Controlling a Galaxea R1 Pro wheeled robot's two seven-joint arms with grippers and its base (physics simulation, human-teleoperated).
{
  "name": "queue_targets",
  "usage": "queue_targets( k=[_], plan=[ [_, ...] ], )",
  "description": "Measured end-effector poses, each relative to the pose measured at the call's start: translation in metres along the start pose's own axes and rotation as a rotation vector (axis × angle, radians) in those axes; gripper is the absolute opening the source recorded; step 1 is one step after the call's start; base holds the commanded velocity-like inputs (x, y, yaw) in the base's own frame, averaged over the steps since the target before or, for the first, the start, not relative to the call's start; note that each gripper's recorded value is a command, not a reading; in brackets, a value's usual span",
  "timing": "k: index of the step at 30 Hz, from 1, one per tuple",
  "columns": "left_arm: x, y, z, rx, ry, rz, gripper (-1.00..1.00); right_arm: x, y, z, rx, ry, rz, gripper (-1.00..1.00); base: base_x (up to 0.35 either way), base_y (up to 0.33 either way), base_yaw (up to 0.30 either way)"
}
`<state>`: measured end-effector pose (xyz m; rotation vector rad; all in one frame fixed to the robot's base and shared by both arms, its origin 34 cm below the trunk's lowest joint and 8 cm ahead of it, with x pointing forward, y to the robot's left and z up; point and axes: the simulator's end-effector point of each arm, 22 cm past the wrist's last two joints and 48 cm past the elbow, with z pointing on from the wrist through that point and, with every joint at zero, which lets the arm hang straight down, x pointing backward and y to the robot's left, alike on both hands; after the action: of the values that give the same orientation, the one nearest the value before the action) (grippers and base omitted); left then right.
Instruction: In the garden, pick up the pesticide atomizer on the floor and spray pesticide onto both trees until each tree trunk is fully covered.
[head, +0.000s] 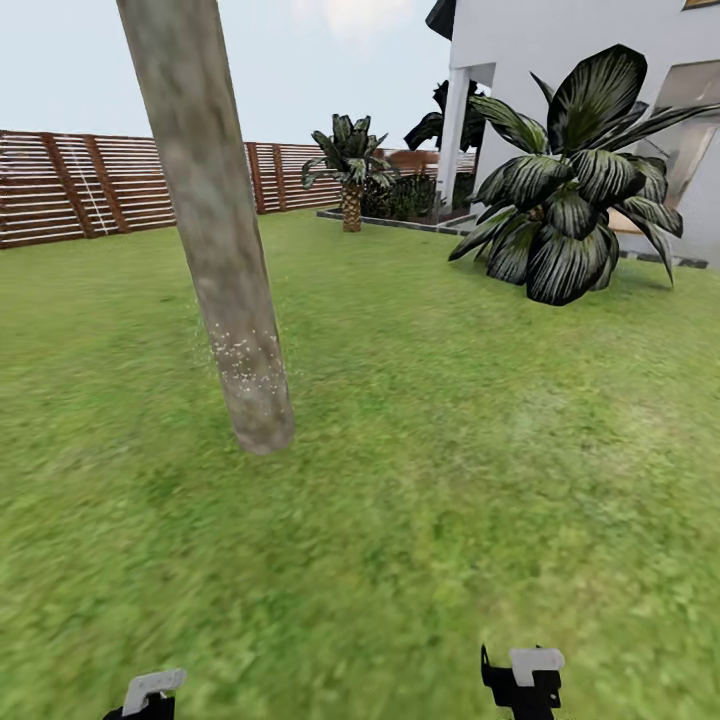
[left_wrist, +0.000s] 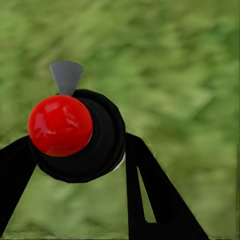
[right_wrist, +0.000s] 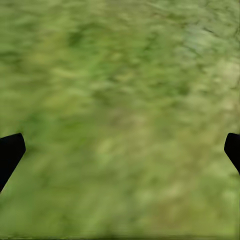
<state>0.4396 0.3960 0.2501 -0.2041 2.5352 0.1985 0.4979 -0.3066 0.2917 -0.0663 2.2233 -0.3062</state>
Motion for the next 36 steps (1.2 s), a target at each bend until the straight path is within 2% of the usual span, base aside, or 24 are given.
queue_targets(
  k=[6,10,18,36],
  plan=[
    [0.001,-0.002,-0.001,-0.006,0.001,-0.032,-1.00,-0.002,0.006,-0.001,-0.006,-0.002,0.005,1.00,-0.120,-0.272,0.279],
    [0.001,-0.001,-0.001,-0.006,0.000,-0.036,-1.00,-0.004,0.010,-0.002,-0.010,-0.005,0.010,1.00,-0.008,-0.165,0.280],
    [-0.001,0.001,-0.002,-0.006,-0.003,-0.031,-1.00,-0.007,0.019,-0.003,-0.020,-0.008,0.018,1.00,0.000,-0.010,0.280],
    [-0.004,0.008,-0.002,-0.014,-0.008,-0.030,-1.00,-0.009,0.022,-0.004,-0.023,-0.013,0.021,1.00,0.000,0.000,0.280]
  ],
)
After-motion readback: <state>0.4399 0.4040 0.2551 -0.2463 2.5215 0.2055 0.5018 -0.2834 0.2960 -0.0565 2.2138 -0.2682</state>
